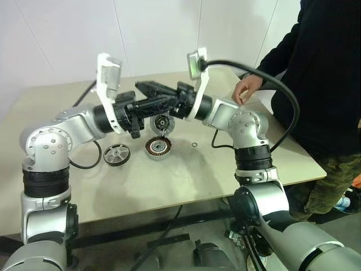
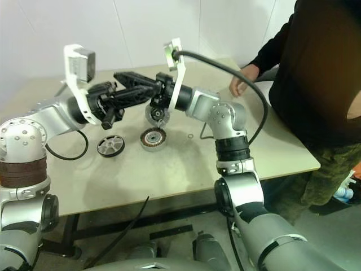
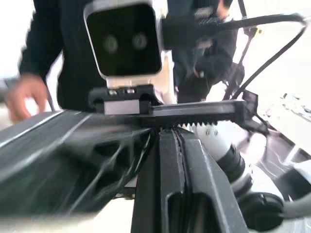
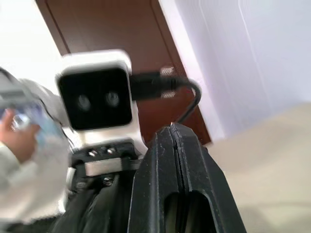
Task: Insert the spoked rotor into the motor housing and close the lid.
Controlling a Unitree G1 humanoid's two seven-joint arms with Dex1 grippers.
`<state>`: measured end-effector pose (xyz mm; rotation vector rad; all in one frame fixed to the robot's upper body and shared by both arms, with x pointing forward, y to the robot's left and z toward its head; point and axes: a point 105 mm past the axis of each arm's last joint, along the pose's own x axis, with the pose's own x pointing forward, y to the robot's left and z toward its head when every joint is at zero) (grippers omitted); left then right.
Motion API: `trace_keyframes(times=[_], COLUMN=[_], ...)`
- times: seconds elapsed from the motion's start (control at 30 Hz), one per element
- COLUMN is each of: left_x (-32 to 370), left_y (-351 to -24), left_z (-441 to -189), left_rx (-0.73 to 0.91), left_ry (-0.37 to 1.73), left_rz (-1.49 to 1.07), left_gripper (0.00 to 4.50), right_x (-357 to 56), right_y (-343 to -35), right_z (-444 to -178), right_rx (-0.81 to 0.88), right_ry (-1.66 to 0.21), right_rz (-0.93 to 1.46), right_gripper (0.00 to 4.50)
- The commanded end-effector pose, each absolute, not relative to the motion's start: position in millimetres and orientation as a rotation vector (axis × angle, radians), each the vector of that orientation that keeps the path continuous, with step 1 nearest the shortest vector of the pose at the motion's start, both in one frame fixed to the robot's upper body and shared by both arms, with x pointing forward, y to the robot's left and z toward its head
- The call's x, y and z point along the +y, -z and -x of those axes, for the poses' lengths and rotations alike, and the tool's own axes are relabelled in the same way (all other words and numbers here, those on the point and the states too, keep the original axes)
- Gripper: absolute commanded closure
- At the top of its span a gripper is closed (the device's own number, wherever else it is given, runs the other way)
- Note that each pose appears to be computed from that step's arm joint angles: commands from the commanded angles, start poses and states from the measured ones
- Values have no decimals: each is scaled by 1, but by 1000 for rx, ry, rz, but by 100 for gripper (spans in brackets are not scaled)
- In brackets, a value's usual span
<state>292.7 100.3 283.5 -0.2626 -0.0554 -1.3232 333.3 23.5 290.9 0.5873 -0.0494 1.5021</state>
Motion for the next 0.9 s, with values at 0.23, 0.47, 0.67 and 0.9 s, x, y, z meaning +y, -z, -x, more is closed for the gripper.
trace_keyframes(times=[0.23,0.47,0.67,0.9], left_x=[107,108,109,107], left_y=[-274,-268,-259,-266], left_z=[-295,-289,-282,-280], left_rx=[-50,-17,26,-2], left_ry=[1296,1326,1353,1373], left_rz=[193,180,144,144], left_gripper=[448,448,448,448], right_x=[26,27,30,39], right_y=[-323,-311,-307,-272], right_z=[-339,-373,-363,-368], right_rx=[-192,-178,-224,-155], right_ry=[-1452,-1235,-1287,-1278], right_rz=[-640,-651,-531,-376], right_gripper=[450,450,450,450])
